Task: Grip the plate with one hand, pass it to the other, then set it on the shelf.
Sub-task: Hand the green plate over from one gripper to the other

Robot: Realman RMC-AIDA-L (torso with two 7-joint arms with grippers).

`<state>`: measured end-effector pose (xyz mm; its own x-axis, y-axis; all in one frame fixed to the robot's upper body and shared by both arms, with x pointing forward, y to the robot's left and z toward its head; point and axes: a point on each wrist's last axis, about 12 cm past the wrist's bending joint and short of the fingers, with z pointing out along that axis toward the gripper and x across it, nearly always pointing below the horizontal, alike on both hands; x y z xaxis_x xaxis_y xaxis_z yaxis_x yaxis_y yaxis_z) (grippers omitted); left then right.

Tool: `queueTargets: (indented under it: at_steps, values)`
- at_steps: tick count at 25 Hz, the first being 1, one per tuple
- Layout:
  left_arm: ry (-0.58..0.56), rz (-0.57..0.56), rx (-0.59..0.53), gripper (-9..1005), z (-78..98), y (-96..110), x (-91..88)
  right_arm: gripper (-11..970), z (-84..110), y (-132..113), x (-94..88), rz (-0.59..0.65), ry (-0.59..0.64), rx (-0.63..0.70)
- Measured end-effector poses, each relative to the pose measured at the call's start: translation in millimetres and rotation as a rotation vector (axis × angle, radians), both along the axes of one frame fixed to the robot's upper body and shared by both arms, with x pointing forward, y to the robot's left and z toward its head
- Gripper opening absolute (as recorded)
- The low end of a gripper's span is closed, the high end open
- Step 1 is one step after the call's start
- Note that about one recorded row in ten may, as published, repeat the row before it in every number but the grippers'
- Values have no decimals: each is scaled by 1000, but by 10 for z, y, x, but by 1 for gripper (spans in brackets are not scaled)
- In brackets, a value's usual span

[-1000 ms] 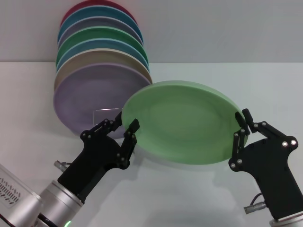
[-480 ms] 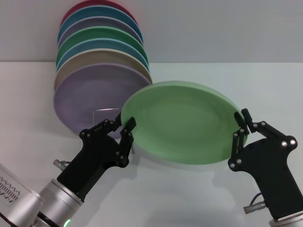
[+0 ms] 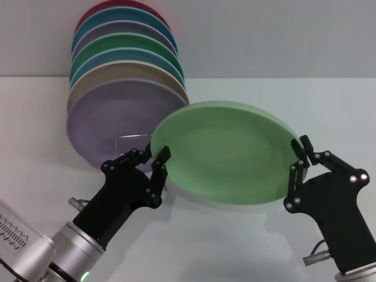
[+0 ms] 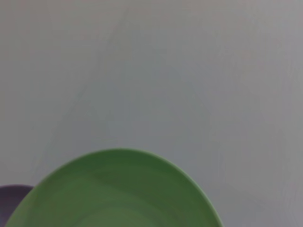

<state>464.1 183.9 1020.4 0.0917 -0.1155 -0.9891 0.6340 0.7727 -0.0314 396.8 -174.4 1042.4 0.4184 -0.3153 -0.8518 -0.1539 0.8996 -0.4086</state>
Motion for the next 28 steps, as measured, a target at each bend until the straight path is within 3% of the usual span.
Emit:
queueTargets:
  at_steps: [28]
  values:
    - [-6,12,3,32,6,9,18,21,-2,-18,15,-5,-1,-6]
